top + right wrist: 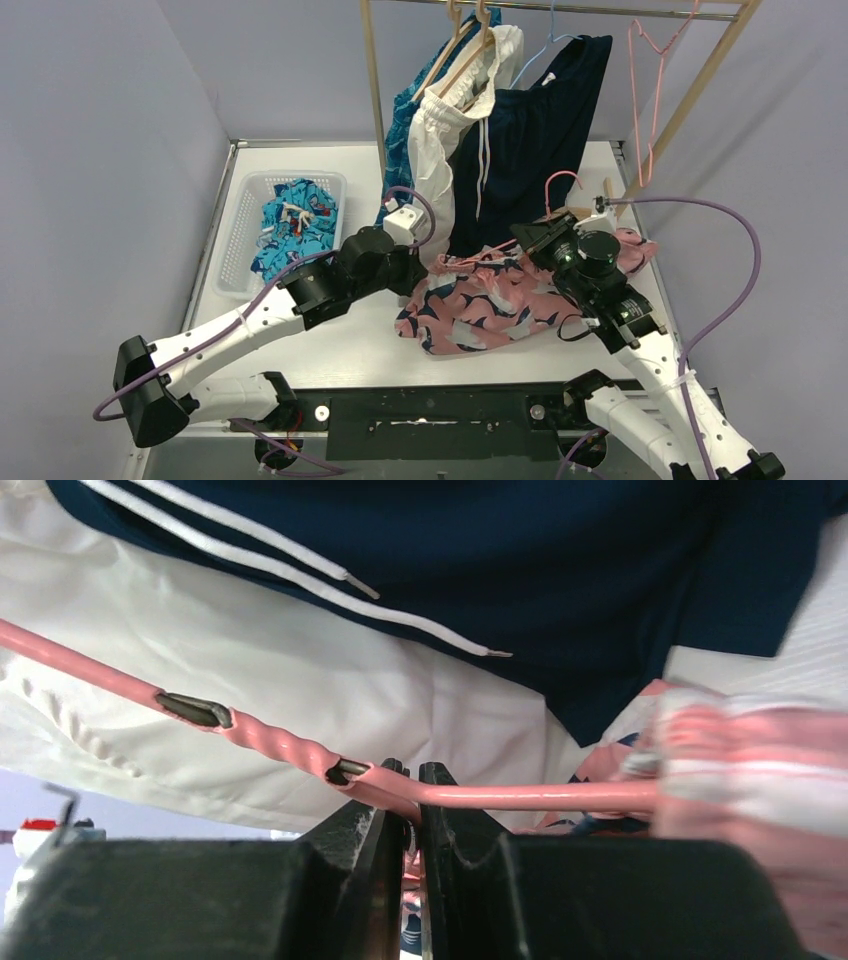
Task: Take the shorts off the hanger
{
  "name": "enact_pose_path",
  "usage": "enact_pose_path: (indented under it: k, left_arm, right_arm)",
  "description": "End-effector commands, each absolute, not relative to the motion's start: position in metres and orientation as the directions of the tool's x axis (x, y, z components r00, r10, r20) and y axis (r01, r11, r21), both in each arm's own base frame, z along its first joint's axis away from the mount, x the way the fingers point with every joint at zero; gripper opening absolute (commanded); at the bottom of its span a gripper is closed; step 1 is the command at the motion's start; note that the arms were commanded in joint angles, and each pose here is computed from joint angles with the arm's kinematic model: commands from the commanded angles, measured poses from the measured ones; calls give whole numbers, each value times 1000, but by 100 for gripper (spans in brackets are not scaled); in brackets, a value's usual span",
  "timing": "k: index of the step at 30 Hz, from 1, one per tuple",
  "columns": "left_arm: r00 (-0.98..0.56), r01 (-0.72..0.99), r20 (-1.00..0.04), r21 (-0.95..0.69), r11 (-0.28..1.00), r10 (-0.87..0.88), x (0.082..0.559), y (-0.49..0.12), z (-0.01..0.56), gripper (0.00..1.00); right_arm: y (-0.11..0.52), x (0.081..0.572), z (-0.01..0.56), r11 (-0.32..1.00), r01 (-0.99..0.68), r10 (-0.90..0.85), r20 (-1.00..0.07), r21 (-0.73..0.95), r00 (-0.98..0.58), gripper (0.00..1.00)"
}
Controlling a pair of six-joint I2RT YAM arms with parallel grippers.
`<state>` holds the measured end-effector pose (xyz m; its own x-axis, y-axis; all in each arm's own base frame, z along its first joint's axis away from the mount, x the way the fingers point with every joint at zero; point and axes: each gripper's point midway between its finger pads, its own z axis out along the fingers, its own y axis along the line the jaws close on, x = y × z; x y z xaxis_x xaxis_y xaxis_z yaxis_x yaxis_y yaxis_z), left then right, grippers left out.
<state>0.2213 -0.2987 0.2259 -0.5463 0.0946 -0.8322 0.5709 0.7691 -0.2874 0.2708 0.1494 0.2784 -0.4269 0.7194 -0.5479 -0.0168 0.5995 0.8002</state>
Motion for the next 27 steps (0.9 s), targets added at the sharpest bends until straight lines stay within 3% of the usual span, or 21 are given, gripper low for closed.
enact_pose_path:
  k: [1,10,16,21,27]
  left_arm:
    - [-507,648,-857,-308,697,93,207,-304,238,0]
    - [-536,724,-819,-322,610,203,167,-311,212,0]
    - [-571,661,-786,-269,700,237,171,-311,188,0]
    - [-598,489,-792,-237,839,126,194,-286,183,0]
    - [-659,476,-746,-314,821,96,197,-279,173,0]
  right_arm:
    - [114,275,315,596,9,782,-578,803,-235,0]
    - [115,274,310,571,22,799,-550,820,-245,0]
    - [129,268,308,534,-21,801,-513,845,-309,0]
    - [138,257,313,521,-78,782,-513,850,-354,0]
    - [165,243,333,508,-246,693,-562,825,-451,0]
